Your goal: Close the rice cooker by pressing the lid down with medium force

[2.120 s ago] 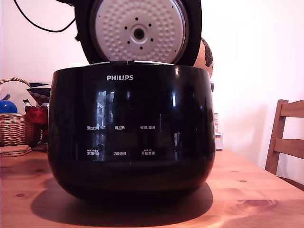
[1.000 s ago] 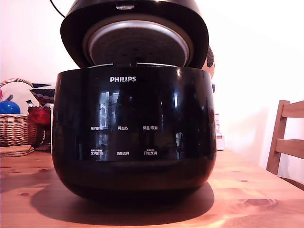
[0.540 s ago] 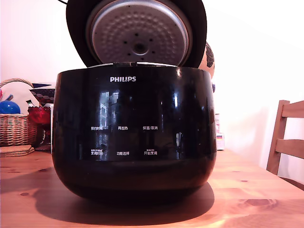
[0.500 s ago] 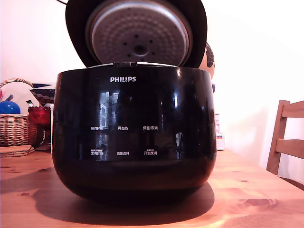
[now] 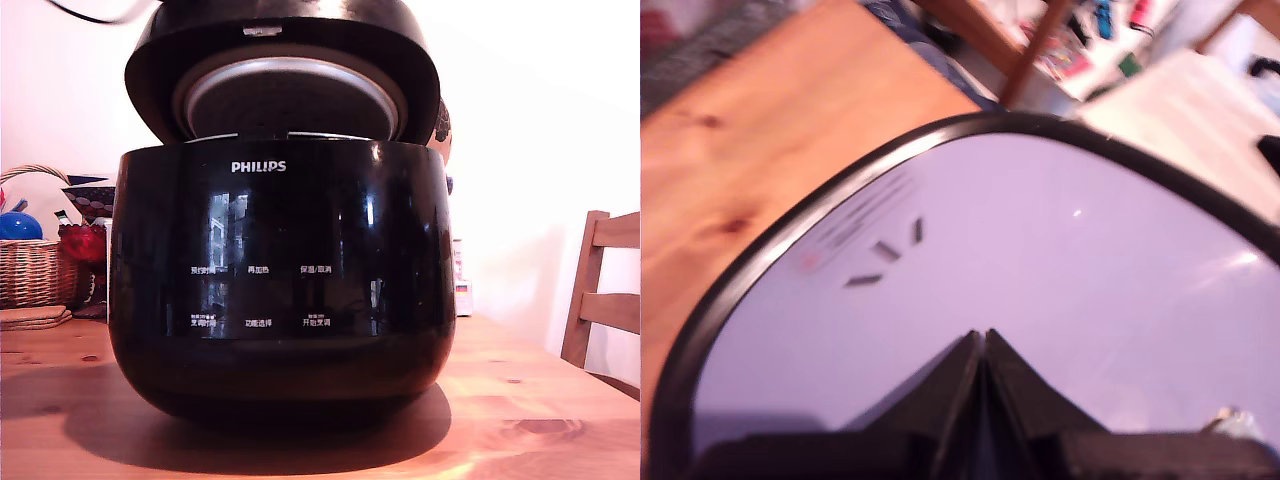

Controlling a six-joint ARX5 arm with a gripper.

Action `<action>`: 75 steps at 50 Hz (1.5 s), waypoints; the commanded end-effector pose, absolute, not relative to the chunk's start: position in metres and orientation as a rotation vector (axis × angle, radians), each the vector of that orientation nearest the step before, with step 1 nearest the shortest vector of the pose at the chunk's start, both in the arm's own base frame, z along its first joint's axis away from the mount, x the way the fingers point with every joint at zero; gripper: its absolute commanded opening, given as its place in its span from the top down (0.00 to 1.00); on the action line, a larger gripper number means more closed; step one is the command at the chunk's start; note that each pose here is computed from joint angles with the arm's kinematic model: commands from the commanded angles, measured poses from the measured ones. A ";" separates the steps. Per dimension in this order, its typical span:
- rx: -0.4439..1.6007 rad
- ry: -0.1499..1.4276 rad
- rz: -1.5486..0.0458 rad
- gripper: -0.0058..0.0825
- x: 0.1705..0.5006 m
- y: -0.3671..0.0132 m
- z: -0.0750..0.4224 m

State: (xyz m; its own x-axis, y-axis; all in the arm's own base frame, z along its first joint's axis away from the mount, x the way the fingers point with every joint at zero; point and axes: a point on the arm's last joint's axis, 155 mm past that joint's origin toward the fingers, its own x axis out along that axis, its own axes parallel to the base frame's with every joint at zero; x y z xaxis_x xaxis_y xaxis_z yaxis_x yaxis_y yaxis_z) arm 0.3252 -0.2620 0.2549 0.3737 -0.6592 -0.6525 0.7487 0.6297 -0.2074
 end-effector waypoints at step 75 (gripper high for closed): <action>0.198 0.505 -0.770 0.96 0.272 -0.235 0.122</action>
State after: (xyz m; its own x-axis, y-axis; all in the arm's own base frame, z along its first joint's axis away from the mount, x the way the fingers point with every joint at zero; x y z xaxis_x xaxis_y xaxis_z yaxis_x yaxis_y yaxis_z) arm 0.2896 -0.2497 0.2107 0.6779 -0.6764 -0.2880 0.7081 0.7060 0.0085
